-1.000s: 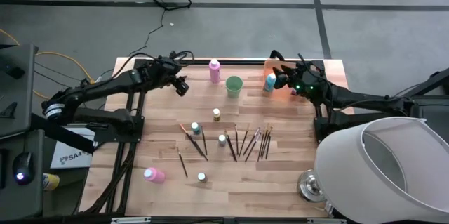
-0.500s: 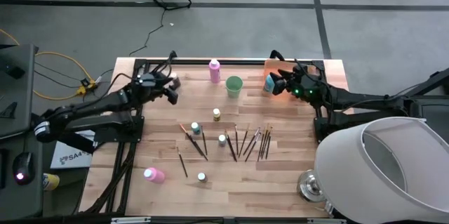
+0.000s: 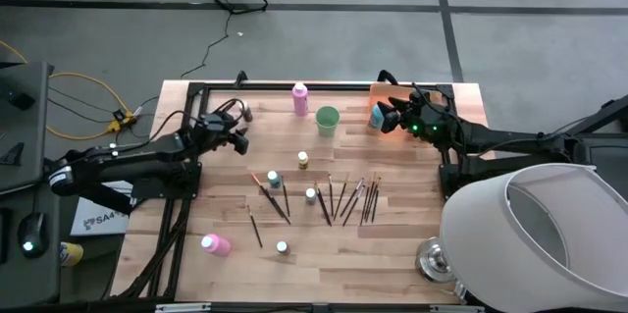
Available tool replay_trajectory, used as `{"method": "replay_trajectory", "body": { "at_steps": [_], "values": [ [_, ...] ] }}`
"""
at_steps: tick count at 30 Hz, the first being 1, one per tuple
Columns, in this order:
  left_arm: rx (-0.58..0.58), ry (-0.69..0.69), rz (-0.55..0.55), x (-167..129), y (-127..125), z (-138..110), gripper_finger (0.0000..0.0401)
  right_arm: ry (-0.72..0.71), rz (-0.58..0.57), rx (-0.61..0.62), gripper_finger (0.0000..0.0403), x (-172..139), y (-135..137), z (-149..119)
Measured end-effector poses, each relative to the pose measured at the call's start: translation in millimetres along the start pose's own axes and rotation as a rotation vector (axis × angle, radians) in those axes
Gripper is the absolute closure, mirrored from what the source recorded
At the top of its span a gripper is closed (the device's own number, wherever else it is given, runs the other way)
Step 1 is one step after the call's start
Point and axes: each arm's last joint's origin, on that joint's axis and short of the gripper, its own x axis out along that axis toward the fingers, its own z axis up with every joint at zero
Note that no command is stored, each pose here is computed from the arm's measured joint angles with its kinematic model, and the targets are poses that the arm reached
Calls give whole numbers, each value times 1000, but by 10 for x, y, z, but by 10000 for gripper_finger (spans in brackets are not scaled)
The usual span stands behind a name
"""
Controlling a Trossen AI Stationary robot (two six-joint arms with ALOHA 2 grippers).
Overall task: Pick & Place Paint Supplies
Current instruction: Put the top small brown paint bottle into the orange bin
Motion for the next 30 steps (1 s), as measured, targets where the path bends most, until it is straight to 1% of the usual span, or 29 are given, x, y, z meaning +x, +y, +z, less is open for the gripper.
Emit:
{"method": "replay_trajectory", "body": {
  "at_steps": [2,6,10,17,23,27,30],
  "values": [
    [-5,-18,14,43,8,-59,208,2,7,-2,174,-5,10,-4],
    [2,-55,74,124,33,-169,208,5,31,-30,174,-25,46,-19],
    [42,-83,78,195,35,-247,208,9,53,-55,174,-45,80,-34],
    [71,-63,88,340,6,-316,208,13,63,-59,174,-58,99,-47],
    [79,-37,154,471,7,-415,208,11,60,-59,174,-58,98,-46],
    [83,-24,166,553,1,-482,208,10,59,-59,174,-58,98,-46],
    [76,-33,174,635,-24,-486,208,10,59,-59,174,-58,98,-46]
  ]
}}
